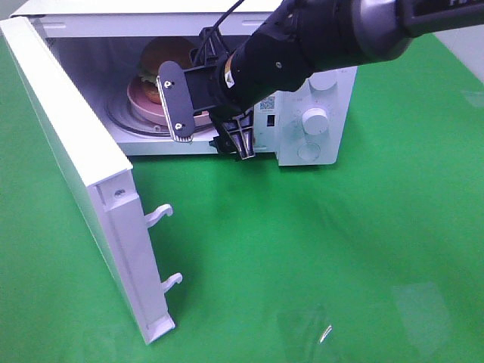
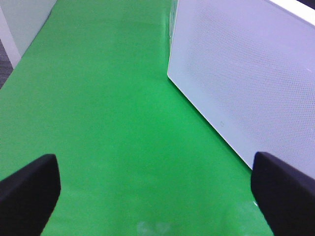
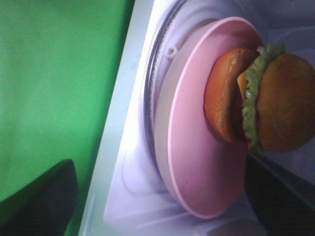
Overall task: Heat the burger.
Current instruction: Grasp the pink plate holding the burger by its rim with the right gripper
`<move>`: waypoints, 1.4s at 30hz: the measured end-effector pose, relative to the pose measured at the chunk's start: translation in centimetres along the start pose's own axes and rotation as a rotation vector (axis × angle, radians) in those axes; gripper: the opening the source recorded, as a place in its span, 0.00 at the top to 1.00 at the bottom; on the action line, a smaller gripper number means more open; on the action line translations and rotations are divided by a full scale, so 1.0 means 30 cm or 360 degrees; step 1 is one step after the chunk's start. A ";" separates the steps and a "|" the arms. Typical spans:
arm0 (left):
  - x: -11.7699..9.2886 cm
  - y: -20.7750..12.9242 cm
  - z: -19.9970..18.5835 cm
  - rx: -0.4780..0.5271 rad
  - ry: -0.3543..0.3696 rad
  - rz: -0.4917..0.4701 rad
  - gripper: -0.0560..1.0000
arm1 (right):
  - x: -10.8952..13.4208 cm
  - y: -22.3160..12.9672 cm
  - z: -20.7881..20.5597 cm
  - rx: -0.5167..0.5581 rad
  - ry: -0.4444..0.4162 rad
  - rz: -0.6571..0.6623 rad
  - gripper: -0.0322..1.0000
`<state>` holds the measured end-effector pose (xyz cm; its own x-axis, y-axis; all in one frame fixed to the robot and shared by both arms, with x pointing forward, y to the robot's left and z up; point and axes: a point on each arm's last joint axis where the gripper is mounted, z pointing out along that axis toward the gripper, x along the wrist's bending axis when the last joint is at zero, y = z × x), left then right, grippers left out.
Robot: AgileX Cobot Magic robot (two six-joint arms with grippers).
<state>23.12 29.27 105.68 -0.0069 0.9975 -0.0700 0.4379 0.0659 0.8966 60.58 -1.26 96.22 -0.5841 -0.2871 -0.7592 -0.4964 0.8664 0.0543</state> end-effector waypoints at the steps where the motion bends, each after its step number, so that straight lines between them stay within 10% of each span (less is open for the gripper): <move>1: 0.000 0.000 0.000 0.0000 0.0000 0.0000 0.01 | -0.002 0.003 0.027 -0.0002 -0.0003 0.0006 0.12; 34: 0.000 0.000 0.000 0.0000 0.0000 0.0000 0.01 | -0.031 -0.053 0.256 0.0020 -0.0088 0.0119 0.16; 42: 0.000 0.000 0.000 0.0000 0.0000 0.0000 0.01 | -0.006 -0.044 0.287 0.0003 -0.0073 0.0140 0.34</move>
<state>23.12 29.27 105.68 -0.0069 0.9975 -0.0700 0.4379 0.0659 0.8966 66.86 1.14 90.71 -0.5955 -0.1907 -0.7804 -0.4429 0.8884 0.1209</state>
